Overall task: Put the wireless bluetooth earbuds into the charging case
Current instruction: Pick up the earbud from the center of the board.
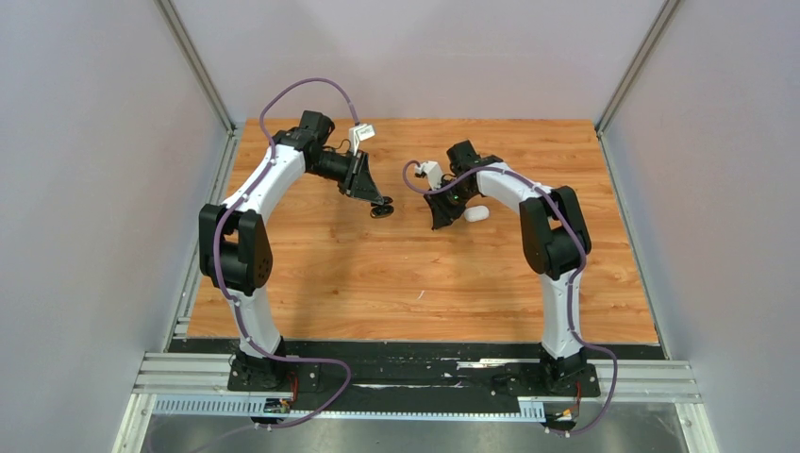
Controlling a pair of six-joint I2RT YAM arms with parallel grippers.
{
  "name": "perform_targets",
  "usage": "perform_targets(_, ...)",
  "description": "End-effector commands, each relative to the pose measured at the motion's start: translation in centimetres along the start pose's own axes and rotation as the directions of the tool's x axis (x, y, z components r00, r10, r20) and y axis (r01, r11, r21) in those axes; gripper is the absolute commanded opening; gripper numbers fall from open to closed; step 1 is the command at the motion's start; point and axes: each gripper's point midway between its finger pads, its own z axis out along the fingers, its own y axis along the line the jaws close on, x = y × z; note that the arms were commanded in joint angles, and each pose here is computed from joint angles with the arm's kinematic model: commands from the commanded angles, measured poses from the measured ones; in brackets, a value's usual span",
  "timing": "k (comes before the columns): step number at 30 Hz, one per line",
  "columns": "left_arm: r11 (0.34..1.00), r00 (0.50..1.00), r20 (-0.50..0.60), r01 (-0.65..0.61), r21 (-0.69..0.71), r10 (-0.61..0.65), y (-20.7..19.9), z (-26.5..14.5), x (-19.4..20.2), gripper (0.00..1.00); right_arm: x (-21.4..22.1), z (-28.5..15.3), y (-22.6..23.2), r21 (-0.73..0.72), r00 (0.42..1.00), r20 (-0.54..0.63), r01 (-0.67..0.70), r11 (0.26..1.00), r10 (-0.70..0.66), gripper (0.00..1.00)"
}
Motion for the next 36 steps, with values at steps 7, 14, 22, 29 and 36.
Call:
perform_targets(7,0.999,0.998,0.035,-0.05,-0.003,0.05,-1.5,-1.0,-1.0,0.0,-0.8,0.8,-0.7,0.01,1.0,0.015,0.027,1.0,-0.027,0.27)
perform_targets(14,0.999,0.999,0.034,-0.041,-0.003,0.041,-1.3,-0.9,-1.0,0.0,-0.1,1.6,-0.5,-0.009,0.999,-0.002,0.051,0.999,-0.051,0.23)
perform_targets(22,0.999,0.999,0.03,-0.033,-0.003,0.034,-1.2,-0.8,-0.9,0.0,0.2,1.1,-0.7,0.031,0.987,0.028,0.159,0.987,-0.16,0.07)
perform_targets(29,1.0,0.999,0.03,-0.016,0.0,0.016,-0.7,-0.5,-0.9,0.0,-3.1,-4.0,0.8,0.176,0.907,0.202,0.337,0.925,-0.369,0.0)
perform_targets(36,1.0,0.998,0.058,0.003,-0.026,-0.002,0.4,-0.1,-1.9,0.0,-7.1,-10.3,3.0,0.381,0.739,0.342,0.456,0.805,-0.58,0.0)
